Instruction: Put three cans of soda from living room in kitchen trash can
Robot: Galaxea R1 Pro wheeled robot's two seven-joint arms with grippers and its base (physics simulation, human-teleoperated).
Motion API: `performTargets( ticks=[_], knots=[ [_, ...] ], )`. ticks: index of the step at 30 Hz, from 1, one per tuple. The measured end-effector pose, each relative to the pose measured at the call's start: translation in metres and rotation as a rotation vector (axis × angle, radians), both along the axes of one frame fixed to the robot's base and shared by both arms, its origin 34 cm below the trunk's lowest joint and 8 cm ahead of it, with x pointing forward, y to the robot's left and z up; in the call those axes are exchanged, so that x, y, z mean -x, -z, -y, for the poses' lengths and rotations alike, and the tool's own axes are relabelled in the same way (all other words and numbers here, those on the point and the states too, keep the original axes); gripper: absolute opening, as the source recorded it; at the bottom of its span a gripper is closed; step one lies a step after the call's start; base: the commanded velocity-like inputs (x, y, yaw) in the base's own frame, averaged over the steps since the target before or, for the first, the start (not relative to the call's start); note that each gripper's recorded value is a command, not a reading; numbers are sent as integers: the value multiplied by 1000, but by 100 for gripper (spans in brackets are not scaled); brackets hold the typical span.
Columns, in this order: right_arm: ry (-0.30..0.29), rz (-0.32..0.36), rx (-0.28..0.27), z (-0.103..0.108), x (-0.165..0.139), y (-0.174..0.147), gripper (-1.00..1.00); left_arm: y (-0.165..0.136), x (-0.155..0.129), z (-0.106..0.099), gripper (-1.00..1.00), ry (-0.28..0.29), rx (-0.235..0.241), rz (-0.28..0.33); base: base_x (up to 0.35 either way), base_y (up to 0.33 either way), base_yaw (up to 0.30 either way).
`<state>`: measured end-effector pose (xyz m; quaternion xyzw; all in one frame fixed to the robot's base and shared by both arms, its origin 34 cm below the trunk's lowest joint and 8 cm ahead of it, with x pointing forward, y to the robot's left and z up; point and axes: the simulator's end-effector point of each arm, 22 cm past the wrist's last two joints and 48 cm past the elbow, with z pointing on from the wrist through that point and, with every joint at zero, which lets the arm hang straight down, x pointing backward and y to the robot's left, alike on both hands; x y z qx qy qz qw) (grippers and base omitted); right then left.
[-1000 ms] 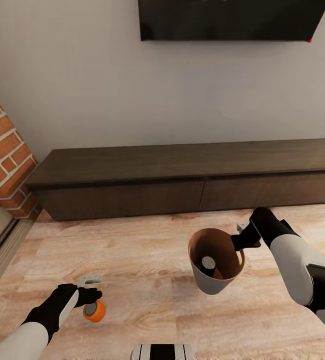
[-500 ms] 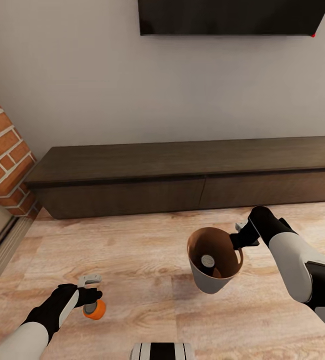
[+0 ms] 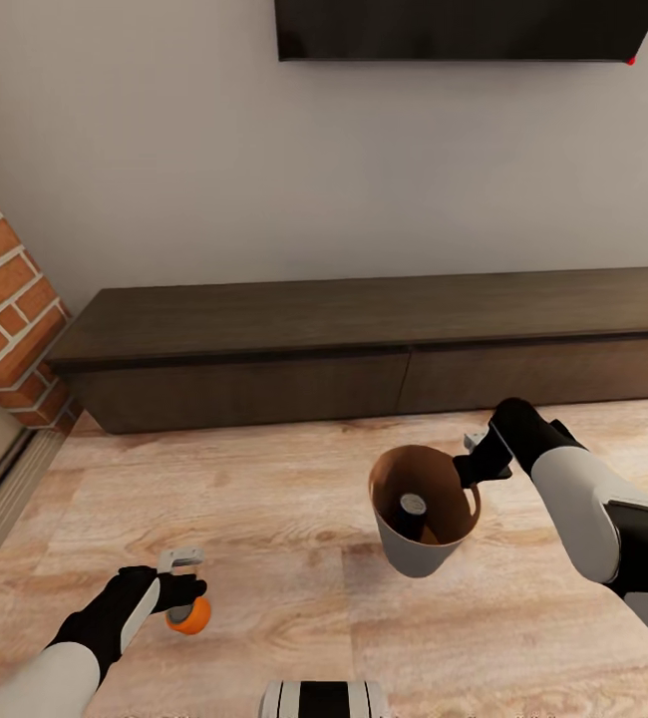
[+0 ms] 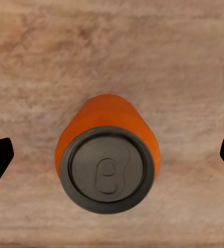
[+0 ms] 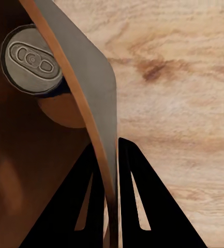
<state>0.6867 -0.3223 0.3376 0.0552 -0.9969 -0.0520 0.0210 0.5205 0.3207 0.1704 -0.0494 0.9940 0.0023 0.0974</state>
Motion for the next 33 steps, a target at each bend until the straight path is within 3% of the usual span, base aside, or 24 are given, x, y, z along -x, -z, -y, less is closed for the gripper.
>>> performTargets(
  ticks=[6,13,18,24,33],
  knots=[
    [-16,-31,7,-1,4,12,-100,10,7,2,100,2,2,-20,0,0,0],
    [-12,-32,-22,-15,1,13,-100,12,8,3,100,2,2,-25,0,0,0],
    [-31,-47,2,-11,4,23,-100,19,14,3,100,2,3,-41,0,0,0],
    [-17,-47,-20,-16,3,22,-100,19,14,5,100,1,5,-40,0,0,0],
    [-26,-63,-9,-14,6,33,-100,26,16,5,100,2,5,-38,0,0,0]
  ],
)
